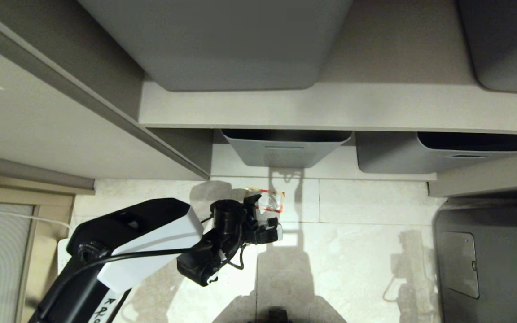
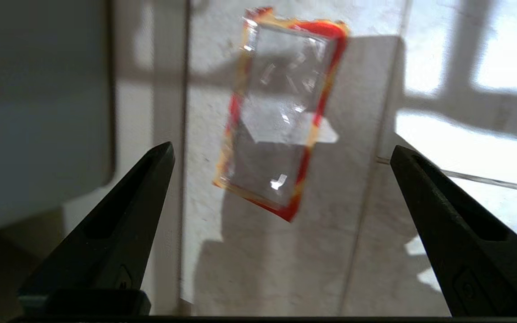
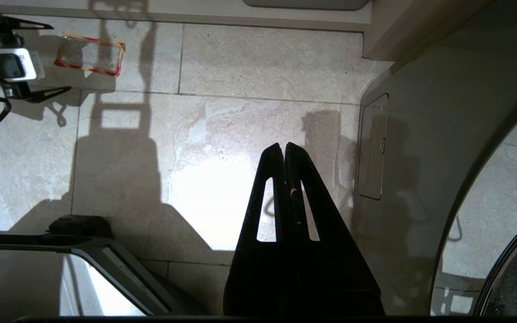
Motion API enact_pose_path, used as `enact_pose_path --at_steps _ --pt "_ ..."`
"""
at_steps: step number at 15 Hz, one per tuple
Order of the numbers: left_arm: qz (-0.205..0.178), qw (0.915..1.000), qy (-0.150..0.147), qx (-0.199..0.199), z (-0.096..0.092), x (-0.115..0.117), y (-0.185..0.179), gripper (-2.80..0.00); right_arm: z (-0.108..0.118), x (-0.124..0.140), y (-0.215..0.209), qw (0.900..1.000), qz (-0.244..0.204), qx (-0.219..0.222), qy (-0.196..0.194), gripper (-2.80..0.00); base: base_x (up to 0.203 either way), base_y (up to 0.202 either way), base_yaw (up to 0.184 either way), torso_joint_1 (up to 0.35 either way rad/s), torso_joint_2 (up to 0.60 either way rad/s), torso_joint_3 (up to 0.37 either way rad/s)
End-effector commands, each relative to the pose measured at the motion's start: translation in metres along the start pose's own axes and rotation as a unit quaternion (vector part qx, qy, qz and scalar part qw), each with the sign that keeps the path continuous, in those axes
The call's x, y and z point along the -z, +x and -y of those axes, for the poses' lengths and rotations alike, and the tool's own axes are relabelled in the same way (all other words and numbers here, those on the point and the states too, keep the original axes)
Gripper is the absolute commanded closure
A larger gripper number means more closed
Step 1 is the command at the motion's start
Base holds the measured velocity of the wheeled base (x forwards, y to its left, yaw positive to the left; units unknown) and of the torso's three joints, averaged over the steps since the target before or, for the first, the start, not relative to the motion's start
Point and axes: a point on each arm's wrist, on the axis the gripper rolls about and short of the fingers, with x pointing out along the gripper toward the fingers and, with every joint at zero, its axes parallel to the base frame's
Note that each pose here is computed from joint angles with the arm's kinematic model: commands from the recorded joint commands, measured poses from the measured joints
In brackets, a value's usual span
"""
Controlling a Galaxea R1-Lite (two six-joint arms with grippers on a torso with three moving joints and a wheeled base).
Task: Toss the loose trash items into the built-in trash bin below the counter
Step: Pick up the garbage
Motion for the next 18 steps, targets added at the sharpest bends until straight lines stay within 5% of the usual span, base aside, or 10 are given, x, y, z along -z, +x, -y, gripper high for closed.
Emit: enact_pose_path --at_steps 1,14,18 --pt "0.008 0.9998 0.018 -0.007 0.001 -0.007 0.004 -2.8 0.0 0.0 0.0 1.0 0.001 0.0 0.0 0.0 0.0 0.0 0.0 0.0 0.0 0.0" --pt "0.005 0.9981 0.061 0.009 0.015 -0.004 -0.001 -2.8 0.0 0.0 0.0 1.0 0.001 -0.001 0.0 0.0 0.0 0.0 0.0 0.0 0.0 0.0" --pt "-0.001 0.9945 0.103 -0.019 0.012 0.002 0.0 -2.8 0.0 0.0 0.0 1.0 0.001 0.0 0.0 0.0 0.0 0.0 0.0 0.0 0.0 0.0"
